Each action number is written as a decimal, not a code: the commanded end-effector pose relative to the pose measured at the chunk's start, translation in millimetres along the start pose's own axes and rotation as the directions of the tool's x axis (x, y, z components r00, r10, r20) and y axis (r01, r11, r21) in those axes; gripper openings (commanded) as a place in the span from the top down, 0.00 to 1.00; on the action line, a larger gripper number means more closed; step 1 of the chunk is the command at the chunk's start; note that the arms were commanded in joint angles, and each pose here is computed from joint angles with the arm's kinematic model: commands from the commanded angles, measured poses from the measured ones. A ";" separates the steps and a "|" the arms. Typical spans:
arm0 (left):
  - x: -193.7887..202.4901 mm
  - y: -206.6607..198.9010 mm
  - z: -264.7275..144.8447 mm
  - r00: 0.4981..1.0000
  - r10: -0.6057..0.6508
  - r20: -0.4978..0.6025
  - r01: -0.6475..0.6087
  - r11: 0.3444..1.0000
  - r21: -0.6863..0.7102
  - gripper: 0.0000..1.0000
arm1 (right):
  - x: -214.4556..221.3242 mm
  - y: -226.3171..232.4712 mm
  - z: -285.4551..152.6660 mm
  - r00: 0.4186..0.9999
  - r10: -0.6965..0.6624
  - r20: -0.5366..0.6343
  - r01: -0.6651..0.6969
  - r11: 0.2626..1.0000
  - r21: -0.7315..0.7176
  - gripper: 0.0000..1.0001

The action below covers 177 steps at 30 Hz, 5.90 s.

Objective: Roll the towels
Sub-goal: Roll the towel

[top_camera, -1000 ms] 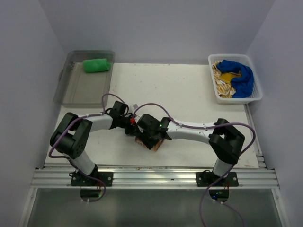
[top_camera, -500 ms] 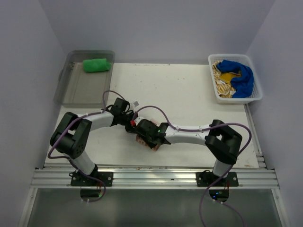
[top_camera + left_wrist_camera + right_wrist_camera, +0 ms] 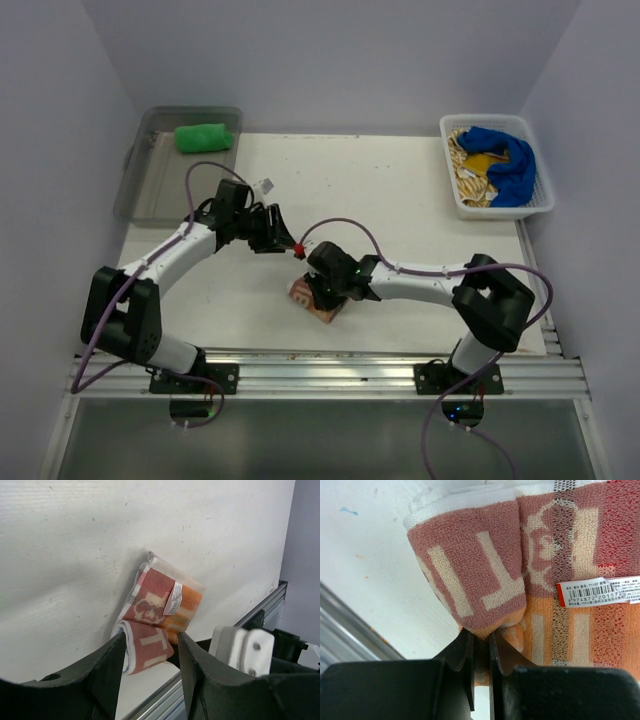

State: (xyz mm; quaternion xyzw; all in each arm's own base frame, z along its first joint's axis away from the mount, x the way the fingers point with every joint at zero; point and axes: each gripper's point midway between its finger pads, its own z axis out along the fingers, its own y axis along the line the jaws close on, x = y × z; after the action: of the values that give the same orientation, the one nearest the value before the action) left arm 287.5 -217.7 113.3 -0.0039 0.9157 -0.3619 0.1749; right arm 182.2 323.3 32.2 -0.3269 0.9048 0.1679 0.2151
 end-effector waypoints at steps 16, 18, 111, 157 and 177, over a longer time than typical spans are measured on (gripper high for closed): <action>48.2 1.5 -18.2 1.000 0.008 -0.005 -0.007 0.999 0.041 0.20 | -4.0 22.7 -17.3 0.892 0.426 -0.153 -0.440 0.739 -0.510 1.00; 53.0 3.0 -13.9 1.000 0.007 -0.011 -0.006 0.999 0.044 0.20 | -5.5 23.8 -19.1 0.887 0.432 -0.163 -0.447 0.712 -0.541 1.00; 29.0 -1.0 -13.7 0.999 -0.043 0.004 0.043 0.994 -0.104 0.23 | -17.1 24.8 -31.6 0.994 0.103 0.040 -0.090 0.965 -0.247 1.00; 65.4 23.0 24.5 0.986 -0.145 -0.079 0.133 0.982 -0.137 0.68 | -34.1 -16.8 -76.2 0.990 0.071 0.121 -0.087 0.987 0.134 0.36; 66.1 22.2 25.9 0.983 -0.159 -0.092 0.145 0.979 -0.142 0.65 | -35.7 39.5 -37.7 0.936 -0.351 0.041 0.305 0.861 0.407 0.35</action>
State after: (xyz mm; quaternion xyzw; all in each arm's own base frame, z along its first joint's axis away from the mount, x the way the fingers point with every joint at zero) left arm 228.6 -221.8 46.4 -0.0648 0.9472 -0.3020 0.0856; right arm 159.9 345.7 77.6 -0.4184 0.8488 -0.0167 0.3228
